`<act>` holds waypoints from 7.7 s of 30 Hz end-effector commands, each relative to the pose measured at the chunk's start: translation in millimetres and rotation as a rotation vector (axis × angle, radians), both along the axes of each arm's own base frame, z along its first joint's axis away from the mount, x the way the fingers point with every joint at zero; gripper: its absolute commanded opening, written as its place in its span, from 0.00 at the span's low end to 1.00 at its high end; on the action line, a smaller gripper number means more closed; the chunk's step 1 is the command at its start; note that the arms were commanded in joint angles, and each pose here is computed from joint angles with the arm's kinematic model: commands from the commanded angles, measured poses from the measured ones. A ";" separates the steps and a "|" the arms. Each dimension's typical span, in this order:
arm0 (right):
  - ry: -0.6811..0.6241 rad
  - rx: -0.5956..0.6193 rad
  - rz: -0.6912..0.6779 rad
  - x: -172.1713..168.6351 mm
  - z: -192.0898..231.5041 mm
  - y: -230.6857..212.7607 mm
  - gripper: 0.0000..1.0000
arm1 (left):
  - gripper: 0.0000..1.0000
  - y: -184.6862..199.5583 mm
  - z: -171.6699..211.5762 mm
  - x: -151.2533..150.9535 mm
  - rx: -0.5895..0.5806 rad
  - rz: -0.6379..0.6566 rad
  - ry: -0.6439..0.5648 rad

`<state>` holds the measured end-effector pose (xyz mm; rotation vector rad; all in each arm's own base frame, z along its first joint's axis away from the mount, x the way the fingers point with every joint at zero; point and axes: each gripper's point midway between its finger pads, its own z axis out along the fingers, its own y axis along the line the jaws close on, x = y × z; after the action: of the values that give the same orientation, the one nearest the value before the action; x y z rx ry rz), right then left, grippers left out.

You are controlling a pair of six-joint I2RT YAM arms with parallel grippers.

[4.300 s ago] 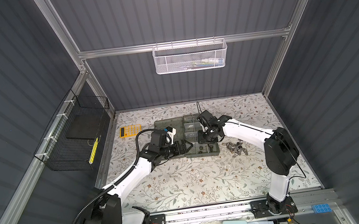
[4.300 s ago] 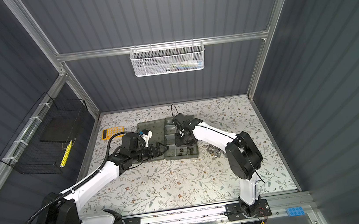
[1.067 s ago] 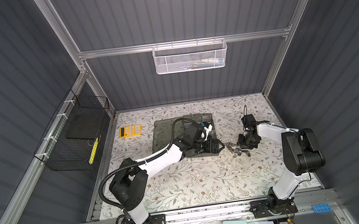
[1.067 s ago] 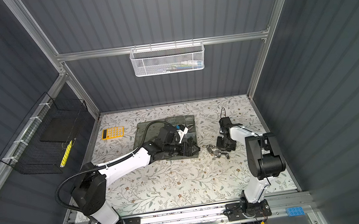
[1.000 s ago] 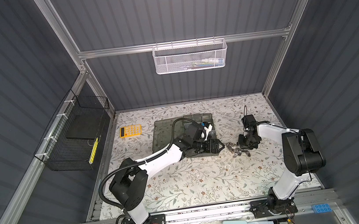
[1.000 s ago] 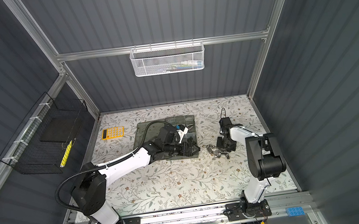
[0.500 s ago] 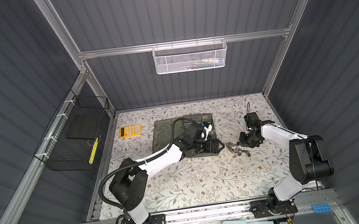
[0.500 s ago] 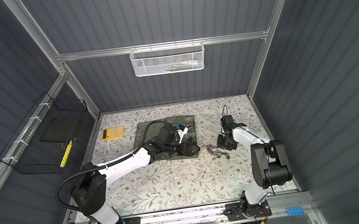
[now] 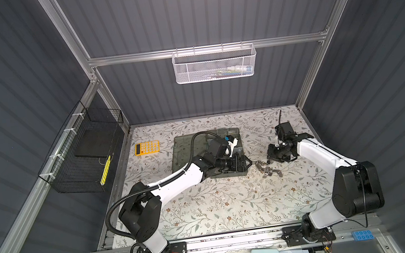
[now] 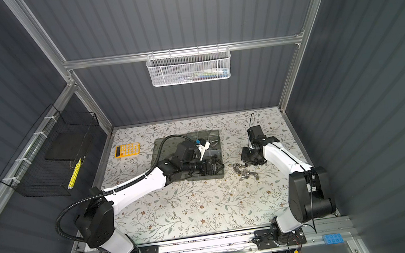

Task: Sort the screws and nuts into containers
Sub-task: 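Carry the black hex nut over the organizer compartment with the right gripper, then lower the black nut into the compartment and open the right gripper, then move the empty right gripper back over the nut pile, then lower the right gripper and grasp another black hex nut, then carry the black hex nut over the organizer with the right gripper, then lower the nut into the compartment and open the right gripper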

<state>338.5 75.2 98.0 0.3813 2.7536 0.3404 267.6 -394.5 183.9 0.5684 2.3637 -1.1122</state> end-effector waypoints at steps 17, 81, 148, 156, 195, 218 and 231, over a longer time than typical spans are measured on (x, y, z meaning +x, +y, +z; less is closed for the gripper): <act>-0.046 0.036 0.184 21.1 37.9 115.1 0.26 | 1.00 87.0 12.1 8.4 -0.047 0.141 0.028; -0.048 0.014 0.286 19.8 32.1 167.0 0.61 | 1.00 113.4 6.3 23.6 -0.097 0.219 0.075; 0.127 -0.016 -0.050 16.0 -78.5 -14.7 0.20 | 1.00 -16.1 -16.4 9.6 -0.029 -0.045 0.059; 0.116 -0.019 -0.054 16.6 -72.6 -15.5 0.12 | 1.00 -14.3 -15.7 8.7 -0.029 -0.042 0.057; -0.089 0.151 0.135 21.8 52.6 87.7 0.06 | 1.00 59.7 11.8 15.4 -0.067 0.111 0.040; 0.055 0.186 0.310 5.0 -7.6 211.2 0.08 | 1.00 113.0 4.5 -1.4 -0.083 0.213 0.065; 0.119 0.180 0.317 0.7 -36.9 217.6 0.23 | 1.00 117.2 1.1 3.2 -0.061 0.222 0.057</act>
<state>337.5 285.8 57.6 0.0079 2.9136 0.6387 272.2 -282.4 187.4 0.2426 2.3559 -1.1255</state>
